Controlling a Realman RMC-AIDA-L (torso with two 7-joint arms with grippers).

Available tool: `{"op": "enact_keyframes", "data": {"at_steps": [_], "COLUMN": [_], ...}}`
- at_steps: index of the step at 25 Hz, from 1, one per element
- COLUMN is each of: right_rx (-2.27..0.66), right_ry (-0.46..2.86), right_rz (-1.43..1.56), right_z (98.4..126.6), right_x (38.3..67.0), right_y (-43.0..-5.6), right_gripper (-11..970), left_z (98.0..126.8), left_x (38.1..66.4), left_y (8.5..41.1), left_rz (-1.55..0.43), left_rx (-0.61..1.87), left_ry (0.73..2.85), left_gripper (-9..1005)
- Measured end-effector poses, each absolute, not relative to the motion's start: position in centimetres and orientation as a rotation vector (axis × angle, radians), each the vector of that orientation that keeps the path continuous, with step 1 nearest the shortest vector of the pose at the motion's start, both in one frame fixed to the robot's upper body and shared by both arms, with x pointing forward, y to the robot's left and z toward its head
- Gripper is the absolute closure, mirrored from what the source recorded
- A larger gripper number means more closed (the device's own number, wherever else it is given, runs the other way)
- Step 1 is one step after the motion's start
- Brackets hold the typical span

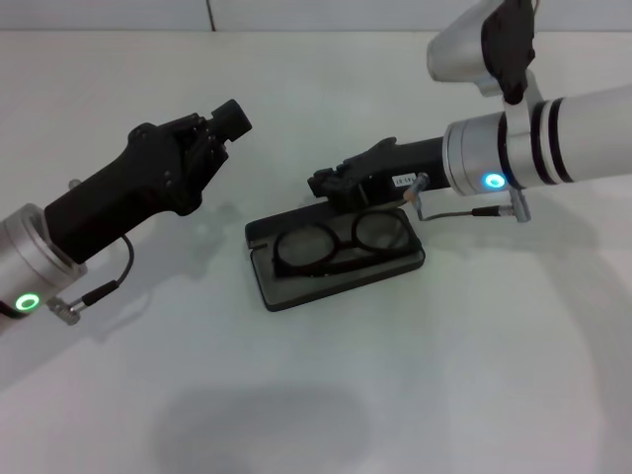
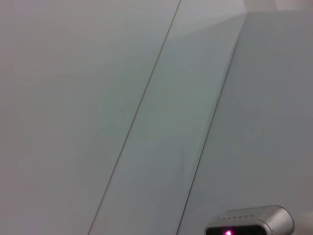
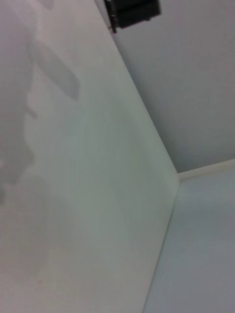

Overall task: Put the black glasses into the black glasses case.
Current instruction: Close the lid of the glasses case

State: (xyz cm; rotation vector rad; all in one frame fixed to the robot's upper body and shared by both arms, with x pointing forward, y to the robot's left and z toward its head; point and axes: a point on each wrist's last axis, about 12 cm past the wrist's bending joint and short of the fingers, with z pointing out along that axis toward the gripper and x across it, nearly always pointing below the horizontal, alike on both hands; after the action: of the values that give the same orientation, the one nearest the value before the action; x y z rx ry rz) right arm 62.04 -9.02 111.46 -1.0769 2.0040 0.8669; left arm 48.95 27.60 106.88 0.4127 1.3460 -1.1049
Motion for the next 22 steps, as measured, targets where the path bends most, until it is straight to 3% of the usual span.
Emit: {"op": "enact_keyframes", "data": {"at_steps": [22], "right_rx": [-1.093], "right_ry": [1.889], "right_rz": [0.882], "right_z": [108.2], "right_x": [58.6], "right_y": [-10.9], "right_gripper": [877], "left_z": [107.1], "left_x": [49.6], "left_y": [26.8], "left_rz": [-1.108], "left_rx": [0.439], "left_ry": [1.340], "left_gripper": [909]}}
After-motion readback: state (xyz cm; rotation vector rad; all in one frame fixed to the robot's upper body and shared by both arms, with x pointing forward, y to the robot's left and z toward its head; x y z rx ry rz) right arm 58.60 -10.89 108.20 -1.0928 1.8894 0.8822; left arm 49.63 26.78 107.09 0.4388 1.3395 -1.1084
